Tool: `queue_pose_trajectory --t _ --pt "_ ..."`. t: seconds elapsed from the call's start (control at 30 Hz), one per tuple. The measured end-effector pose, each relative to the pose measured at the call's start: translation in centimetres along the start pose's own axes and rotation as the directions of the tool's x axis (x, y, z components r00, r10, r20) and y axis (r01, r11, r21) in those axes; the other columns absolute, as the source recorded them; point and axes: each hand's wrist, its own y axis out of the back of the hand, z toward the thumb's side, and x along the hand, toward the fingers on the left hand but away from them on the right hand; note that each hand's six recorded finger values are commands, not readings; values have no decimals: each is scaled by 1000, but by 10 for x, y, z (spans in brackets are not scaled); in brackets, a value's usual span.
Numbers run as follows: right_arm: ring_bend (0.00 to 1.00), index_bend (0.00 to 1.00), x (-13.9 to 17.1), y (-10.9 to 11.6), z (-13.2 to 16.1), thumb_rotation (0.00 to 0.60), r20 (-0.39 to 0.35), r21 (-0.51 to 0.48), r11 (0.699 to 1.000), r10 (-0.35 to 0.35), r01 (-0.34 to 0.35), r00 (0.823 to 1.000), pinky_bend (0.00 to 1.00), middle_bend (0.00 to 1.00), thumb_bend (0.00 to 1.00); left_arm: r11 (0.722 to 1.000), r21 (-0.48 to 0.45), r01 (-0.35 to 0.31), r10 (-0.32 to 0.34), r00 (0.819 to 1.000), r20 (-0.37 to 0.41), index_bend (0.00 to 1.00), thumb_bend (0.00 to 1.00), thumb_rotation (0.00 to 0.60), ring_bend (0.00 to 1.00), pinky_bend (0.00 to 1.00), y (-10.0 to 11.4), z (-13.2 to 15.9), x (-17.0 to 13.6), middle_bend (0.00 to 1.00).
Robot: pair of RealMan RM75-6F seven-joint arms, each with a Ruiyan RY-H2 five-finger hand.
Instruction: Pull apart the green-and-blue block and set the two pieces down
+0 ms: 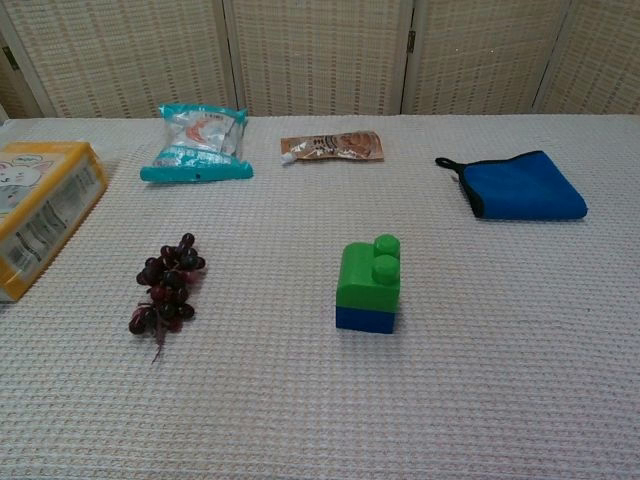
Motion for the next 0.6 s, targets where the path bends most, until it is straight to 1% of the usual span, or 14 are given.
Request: queue_pose_trajectory --t 0.07,0.17,0.2,0.27,0.37,0.47,0.57,0.6 --pt "0 0 0 0 0 600 0 -7 1000 2 -2 1000 0 0 415 1000 -3 8 -8 1000 -3 140 251 600 0 0 -2 -1 0 84" --pt "0 0 0 3 -1 600 2 -23 1000 -2 2 1000 0 0 414 999 -11 38 -38 999 -4 139 251 600 0 0 -7 -1 1 84" --pt "0 0 0 4 -3 600 4 -23 1000 -6 6 1000 0 0 415 999 -14 52 -52 999 -1 138 251 600 0 0 -9 -1 1 84" --pt "0 0 2 5 -4 600 7 -25 1000 -11 11 1000 0 0 415 998 -17 61 -61 998 10 130 251 600 1 0 -10 2 4 84" --pt "0 0 6 8 -8 600 11 -35 999 -12 12 1000 0 0 416 998 -45 49 -46 997 58 144 250 600 37 53 -9 9 7 98" --pt "0 0 11 14 -8 600 3 -61 998 -8 8 1000 0 0 415 994 -98 43 -31 992 120 108 250 600 48 70 -10 16 8 121" --pt "0 0 17 22 -8 600 -8 -86 996 -27 26 1000 0 0 415 983 -175 55 -21 982 189 92 250 600 72 92 -12 26 10 151" --pt "0 0 18 25 -9 600 -9 -93 995 -34 33 999 0 0 415 977 -203 63 -15 974 227 92 250 600 82 110 -11 33 11 164"
